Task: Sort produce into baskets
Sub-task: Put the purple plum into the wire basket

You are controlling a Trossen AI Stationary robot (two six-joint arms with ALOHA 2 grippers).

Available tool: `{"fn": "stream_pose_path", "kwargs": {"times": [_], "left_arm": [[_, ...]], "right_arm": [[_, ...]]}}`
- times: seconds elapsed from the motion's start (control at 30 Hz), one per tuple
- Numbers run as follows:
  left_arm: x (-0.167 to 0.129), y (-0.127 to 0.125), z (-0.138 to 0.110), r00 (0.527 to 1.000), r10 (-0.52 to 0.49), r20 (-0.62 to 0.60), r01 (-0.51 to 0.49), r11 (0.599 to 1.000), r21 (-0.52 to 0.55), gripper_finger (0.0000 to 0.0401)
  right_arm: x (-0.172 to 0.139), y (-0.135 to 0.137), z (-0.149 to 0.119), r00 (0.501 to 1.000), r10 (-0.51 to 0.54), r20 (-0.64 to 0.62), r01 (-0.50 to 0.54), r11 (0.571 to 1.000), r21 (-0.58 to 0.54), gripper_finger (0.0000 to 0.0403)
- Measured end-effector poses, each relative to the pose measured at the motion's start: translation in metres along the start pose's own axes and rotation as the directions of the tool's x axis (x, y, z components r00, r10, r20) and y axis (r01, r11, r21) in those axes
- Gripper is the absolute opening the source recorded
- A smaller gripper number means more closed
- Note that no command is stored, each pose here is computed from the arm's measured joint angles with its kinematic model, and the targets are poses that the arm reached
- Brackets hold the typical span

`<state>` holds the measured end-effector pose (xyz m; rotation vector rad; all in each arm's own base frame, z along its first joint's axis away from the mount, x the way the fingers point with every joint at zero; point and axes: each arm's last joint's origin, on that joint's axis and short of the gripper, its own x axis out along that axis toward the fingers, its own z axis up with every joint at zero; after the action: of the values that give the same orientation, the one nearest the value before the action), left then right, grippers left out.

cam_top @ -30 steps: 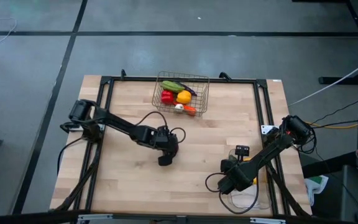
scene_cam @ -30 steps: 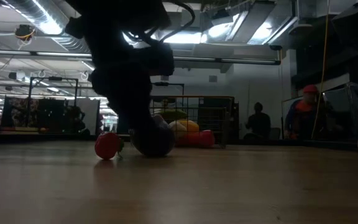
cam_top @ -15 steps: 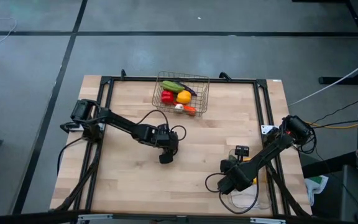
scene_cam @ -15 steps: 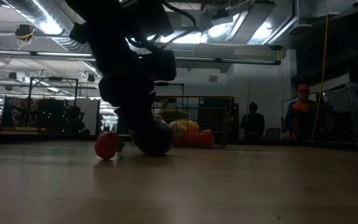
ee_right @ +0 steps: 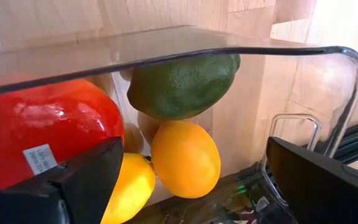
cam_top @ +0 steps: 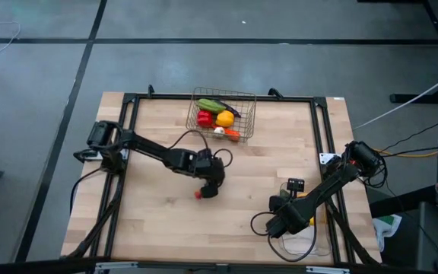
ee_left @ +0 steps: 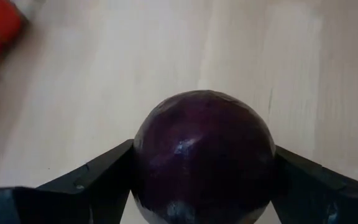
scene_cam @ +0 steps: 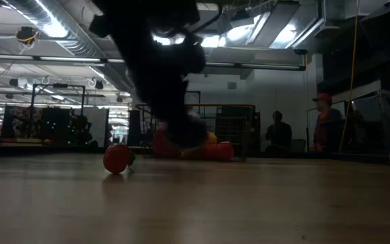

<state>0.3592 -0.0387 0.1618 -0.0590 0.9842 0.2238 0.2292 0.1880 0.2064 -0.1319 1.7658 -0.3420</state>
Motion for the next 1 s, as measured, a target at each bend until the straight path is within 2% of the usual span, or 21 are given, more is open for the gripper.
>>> {"fn": "stream_pose_path", "kwargs": {"times": [0.27,0.57,0.73,1.0], "left_arm": [[-0.018,0.024,0.055,0.988,0.019,0.15,-0.016,1.0,-0.017,0.0312],[-0.041,0.08,0.105,0.955,0.11,0.277,-0.086,0.992,-0.095,0.0313],[-0.047,0.119,0.108,0.964,0.178,0.197,-0.148,0.977,-0.156,0.0313],[-0.045,0.173,0.09,0.967,0.255,0.028,-0.242,0.942,-0.234,0.0313]], "right_arm": [[0.0,0.0,0.0,1.0,0.0,0.0,0.0,1.0,0.0,0.0392],[0.0,0.0,0.0,1.0,0.002,0.002,-0.002,1.0,0.0,0.0392],[0.0,0.001,0.001,1.0,0.01,0.009,-0.01,1.0,0.001,0.0392],[0.0,0.003,0.003,0.999,0.033,0.03,-0.033,0.999,0.002,0.0392]]}}
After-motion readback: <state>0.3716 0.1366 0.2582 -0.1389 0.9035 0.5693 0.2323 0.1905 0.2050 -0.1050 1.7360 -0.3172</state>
